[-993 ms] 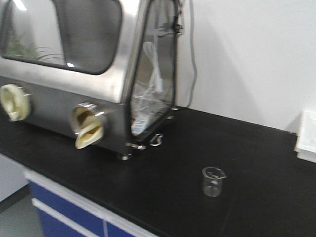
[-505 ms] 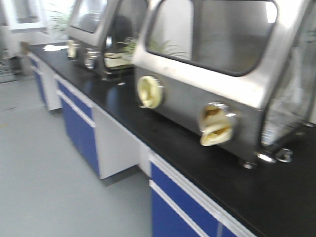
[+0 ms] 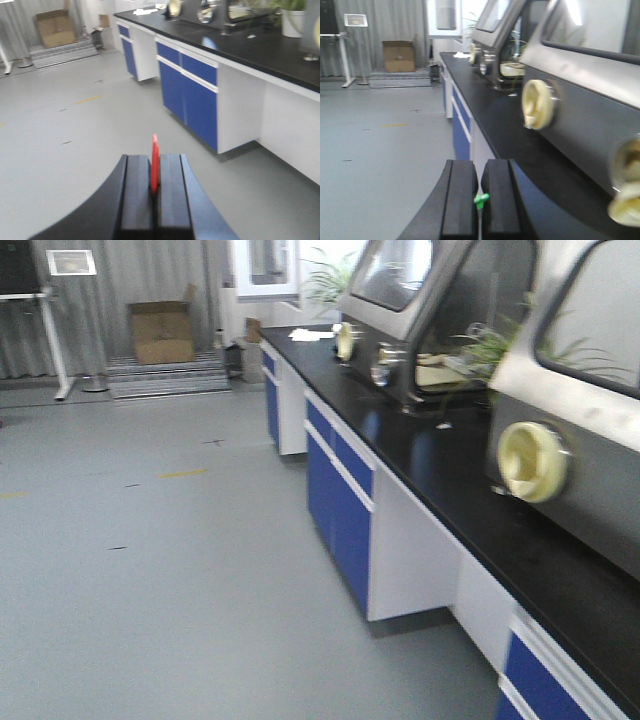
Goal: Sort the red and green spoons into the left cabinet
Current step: 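Drive the base away from the bench toward the white cabinet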
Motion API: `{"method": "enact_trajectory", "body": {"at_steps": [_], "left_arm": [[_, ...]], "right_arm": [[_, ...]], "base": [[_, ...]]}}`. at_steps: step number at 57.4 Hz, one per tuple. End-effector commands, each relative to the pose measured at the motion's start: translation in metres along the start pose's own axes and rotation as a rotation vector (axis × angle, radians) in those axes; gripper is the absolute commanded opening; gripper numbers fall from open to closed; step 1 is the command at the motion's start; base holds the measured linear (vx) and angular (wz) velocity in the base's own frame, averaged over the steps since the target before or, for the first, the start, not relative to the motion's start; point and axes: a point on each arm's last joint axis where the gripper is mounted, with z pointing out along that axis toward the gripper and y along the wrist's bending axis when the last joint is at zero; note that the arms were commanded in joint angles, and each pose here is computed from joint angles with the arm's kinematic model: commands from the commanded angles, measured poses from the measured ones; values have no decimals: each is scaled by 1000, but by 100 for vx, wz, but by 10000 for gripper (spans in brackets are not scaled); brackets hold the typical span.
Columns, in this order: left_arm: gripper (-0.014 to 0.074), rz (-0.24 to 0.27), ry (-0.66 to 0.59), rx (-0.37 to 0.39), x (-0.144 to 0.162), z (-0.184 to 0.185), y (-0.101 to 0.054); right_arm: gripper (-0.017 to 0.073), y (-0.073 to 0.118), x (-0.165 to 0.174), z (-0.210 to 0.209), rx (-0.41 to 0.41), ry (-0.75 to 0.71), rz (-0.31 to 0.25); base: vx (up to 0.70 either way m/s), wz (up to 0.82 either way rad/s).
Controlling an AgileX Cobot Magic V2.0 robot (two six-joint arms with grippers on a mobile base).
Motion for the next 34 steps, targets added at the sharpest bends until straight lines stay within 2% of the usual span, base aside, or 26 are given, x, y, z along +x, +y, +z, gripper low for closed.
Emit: {"method": "enact_trajectory", "body": {"at_steps": [1, 34], "left_arm": [[-7, -17, -94, 32, -16, -3, -3], [-7, -17, -94, 32, -16, -3, -3]], "right_arm": [[-3, 2, -17, -1, -28, -95, -18], [-3, 2, -17, -1, -30, -98, -17]], "base": [[34, 44], [45, 27]]}}
